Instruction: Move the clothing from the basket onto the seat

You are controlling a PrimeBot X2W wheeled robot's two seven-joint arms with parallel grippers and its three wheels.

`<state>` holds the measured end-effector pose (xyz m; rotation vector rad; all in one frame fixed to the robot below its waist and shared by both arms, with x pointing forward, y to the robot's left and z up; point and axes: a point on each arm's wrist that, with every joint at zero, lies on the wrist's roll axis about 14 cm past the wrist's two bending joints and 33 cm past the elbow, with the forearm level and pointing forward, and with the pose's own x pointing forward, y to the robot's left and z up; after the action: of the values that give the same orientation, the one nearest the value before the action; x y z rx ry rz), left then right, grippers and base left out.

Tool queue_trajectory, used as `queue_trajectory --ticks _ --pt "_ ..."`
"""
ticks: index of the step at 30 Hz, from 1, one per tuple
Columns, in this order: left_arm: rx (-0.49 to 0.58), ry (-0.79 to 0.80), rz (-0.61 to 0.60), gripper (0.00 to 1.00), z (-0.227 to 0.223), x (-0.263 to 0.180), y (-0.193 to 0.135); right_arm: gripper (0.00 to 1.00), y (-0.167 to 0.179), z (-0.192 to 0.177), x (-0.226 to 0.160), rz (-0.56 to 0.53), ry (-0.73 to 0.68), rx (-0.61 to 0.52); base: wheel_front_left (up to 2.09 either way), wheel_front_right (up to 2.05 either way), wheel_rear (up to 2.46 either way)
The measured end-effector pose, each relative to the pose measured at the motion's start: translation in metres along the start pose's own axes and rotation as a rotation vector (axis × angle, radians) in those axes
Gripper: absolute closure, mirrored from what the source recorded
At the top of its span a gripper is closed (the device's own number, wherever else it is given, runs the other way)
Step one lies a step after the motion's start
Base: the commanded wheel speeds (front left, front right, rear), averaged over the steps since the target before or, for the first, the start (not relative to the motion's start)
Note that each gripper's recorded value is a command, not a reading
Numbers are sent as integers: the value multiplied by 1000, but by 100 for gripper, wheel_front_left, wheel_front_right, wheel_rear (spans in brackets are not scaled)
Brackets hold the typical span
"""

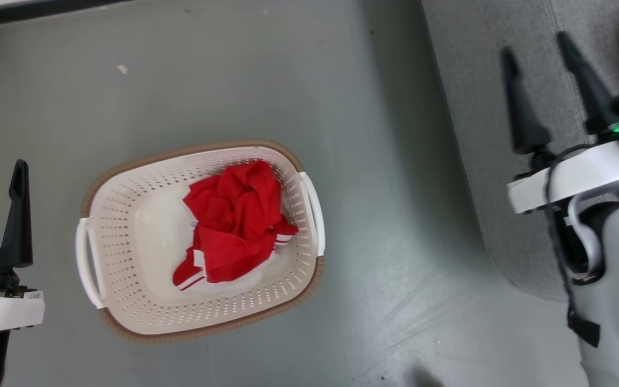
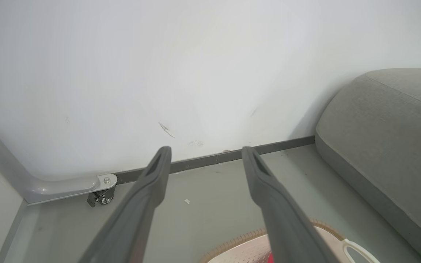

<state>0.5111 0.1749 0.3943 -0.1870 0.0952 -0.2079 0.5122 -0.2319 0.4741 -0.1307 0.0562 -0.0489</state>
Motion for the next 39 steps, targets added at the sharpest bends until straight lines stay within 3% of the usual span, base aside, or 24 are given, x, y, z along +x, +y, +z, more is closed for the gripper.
queue_trajectory --ticks 16,30,39 --pt "-88 -73 152 0 36 -34 25 0 86 37 -3 241 -161 55 0 0 0" --pt "-103 -139 203 0 67 -62 29 0 103 55 -18 288 -236 84 0 0 0" --pt "-96 -154 215 0 79 -86 27 0 89 64 -29 244 -254 106 0 0 0"
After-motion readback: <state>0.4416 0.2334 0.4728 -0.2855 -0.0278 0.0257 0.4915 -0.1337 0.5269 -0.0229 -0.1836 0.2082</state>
